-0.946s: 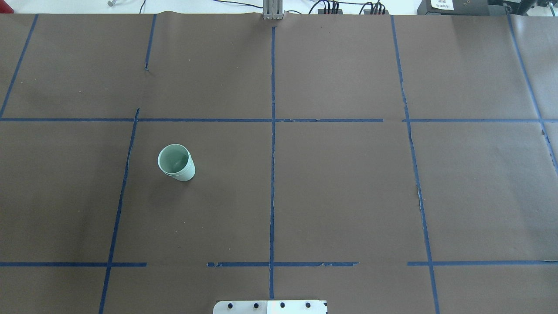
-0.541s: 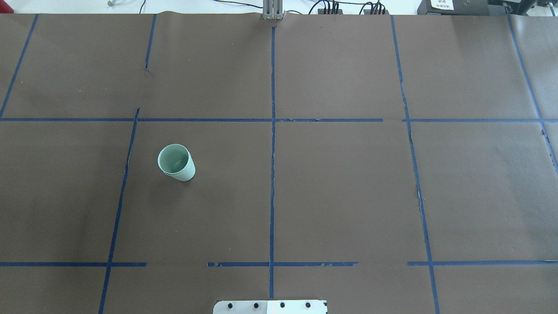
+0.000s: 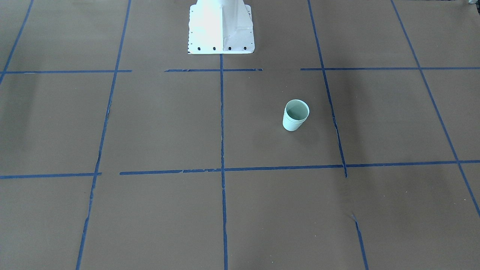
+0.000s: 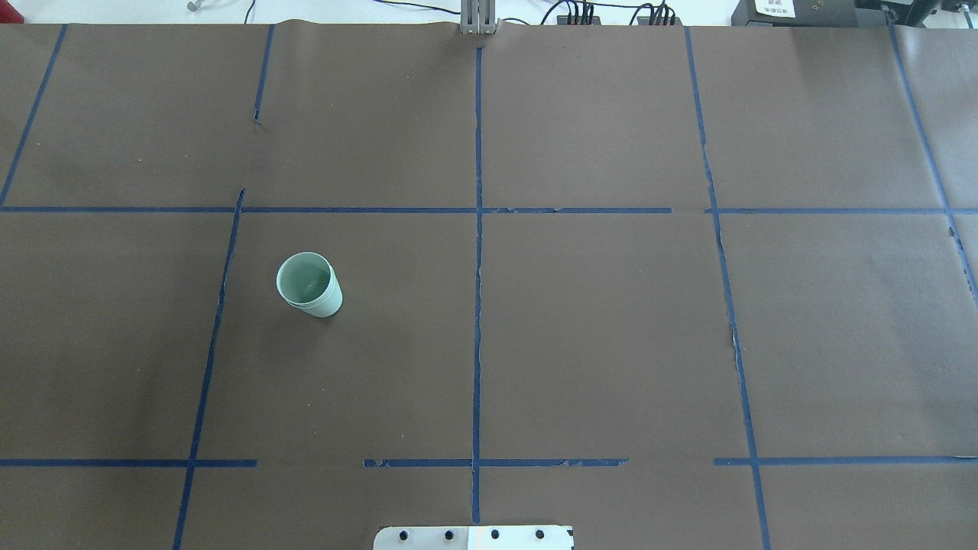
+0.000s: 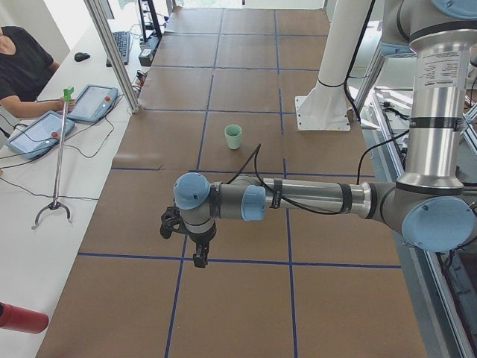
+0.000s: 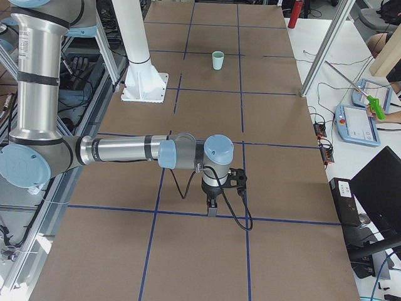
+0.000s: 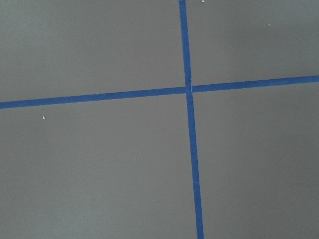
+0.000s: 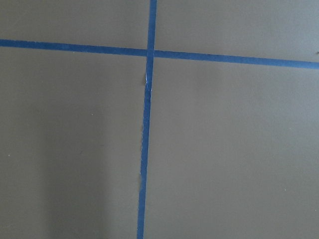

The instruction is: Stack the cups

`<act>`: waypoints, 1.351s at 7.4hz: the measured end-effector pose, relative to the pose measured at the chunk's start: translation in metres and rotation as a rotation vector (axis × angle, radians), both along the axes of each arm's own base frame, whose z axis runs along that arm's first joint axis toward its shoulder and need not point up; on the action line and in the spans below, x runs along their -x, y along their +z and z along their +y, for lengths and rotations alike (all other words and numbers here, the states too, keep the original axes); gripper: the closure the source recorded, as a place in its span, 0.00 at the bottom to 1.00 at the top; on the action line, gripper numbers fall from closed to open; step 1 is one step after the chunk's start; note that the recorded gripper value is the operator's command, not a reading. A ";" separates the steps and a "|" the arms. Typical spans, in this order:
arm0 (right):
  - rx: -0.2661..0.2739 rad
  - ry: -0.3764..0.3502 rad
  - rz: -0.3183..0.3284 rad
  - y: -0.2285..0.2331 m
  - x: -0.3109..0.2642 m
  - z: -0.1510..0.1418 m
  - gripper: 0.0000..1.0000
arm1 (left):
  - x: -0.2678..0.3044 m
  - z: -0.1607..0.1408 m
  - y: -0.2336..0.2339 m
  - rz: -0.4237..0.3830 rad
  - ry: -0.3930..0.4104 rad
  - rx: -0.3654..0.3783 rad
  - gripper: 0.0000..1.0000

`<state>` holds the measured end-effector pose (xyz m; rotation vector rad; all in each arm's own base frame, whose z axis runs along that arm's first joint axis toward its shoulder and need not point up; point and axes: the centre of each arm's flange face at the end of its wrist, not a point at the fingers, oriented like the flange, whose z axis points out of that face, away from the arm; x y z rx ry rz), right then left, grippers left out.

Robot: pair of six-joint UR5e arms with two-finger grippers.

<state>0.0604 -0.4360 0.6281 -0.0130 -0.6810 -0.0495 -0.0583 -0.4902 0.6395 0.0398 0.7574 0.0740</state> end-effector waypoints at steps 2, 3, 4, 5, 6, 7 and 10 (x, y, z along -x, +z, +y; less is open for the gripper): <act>-0.001 0.000 0.000 0.000 0.000 0.000 0.00 | 0.002 0.000 -0.001 0.000 -0.004 -0.001 0.00; -0.001 0.000 0.000 0.000 0.000 0.000 0.00 | 0.002 0.000 -0.002 0.000 -0.005 -0.002 0.00; -0.001 0.000 0.000 0.000 0.000 0.000 0.00 | 0.002 0.000 -0.002 0.000 -0.005 -0.002 0.00; -0.002 0.000 0.000 0.000 0.000 0.000 0.00 | 0.002 0.000 -0.002 0.001 -0.005 -0.003 0.00; -0.001 0.000 0.000 0.000 0.000 0.000 0.00 | 0.002 0.000 -0.002 0.001 -0.005 -0.004 0.00; -0.001 0.000 0.000 0.000 0.000 0.000 0.00 | 0.002 -0.001 -0.003 0.000 -0.005 -0.004 0.00; 0.000 0.000 0.000 0.000 0.000 0.000 0.00 | 0.002 -0.002 -0.004 0.001 -0.005 -0.007 0.00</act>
